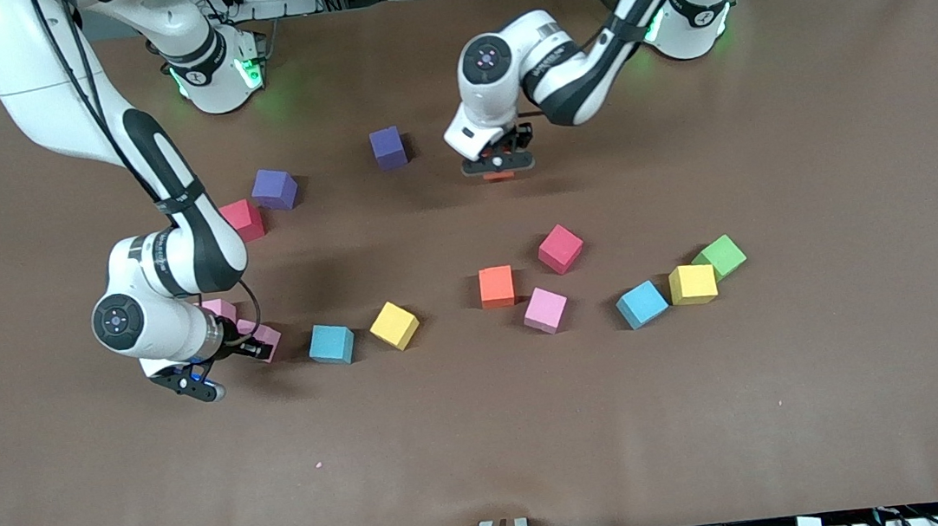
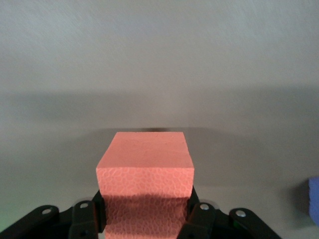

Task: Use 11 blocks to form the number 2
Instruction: 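Set the orange cube down with the left gripper while the right gripper carries pink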

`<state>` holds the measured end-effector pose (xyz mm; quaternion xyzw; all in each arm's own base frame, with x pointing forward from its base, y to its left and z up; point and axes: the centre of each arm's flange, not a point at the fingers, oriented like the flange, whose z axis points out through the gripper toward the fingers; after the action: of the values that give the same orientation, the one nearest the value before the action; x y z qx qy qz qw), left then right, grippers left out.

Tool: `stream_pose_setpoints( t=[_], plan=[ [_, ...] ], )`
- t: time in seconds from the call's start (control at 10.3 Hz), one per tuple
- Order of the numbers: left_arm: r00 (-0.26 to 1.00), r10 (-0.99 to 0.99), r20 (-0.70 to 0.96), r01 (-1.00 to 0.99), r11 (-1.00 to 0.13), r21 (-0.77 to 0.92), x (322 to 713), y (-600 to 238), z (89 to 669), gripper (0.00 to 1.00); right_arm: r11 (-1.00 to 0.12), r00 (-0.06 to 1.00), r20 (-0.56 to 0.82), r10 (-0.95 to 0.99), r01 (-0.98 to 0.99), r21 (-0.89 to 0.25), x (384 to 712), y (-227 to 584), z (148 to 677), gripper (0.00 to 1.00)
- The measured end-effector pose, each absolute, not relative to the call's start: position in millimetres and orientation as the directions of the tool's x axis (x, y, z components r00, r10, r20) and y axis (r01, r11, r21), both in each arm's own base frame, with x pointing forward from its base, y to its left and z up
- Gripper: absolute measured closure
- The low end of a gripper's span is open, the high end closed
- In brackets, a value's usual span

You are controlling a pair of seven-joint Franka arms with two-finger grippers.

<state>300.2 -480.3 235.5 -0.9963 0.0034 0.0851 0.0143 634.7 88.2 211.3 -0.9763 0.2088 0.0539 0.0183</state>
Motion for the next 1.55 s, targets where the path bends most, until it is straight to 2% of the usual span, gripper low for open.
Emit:
stream_pose_setpoints(
  t=[0.39,0.77,1.26,1.45,1.55],
  plan=[
    [0.987,-0.033,-0.156,-0.031,-0.999,0.015,277.6,-501.5,232.4,0.41,-0.941,0.934,-0.135,-0.331,-0.337,-0.028,622.5,133.6,296.7,0.41],
    [0.983,-0.053,-0.178,-0.048,-0.998,0.031,262.8,-509.4,209.7,0.41,-0.963,0.946,-0.191,-0.263,-0.269,-0.005,578.2,207.5,368.0,0.44],
    [0.981,-0.045,-0.191,-0.04,-0.999,0.028,253.4,-513.3,200.2,0.41,-0.98,0.962,-0.192,-0.192,-0.198,-0.012,551.6,243.9,395.2,0.44],
    [0.98,-0.043,-0.192,-0.038,-0.999,0.028,253.6,-513.4,199.0,0.41,-0.99,0.973,-0.185,-0.136,-0.141,-0.014,530.4,286.4,399.8,0.44],
    [0.981,-0.039,-0.19,-0.034,-0.999,0.03,255.6,-513.4,199.8,0.31,-0.99,0.974,-0.182,-0.137,-0.141,-0.011,522.2,300.4,402.6,0.44]
  ],
)
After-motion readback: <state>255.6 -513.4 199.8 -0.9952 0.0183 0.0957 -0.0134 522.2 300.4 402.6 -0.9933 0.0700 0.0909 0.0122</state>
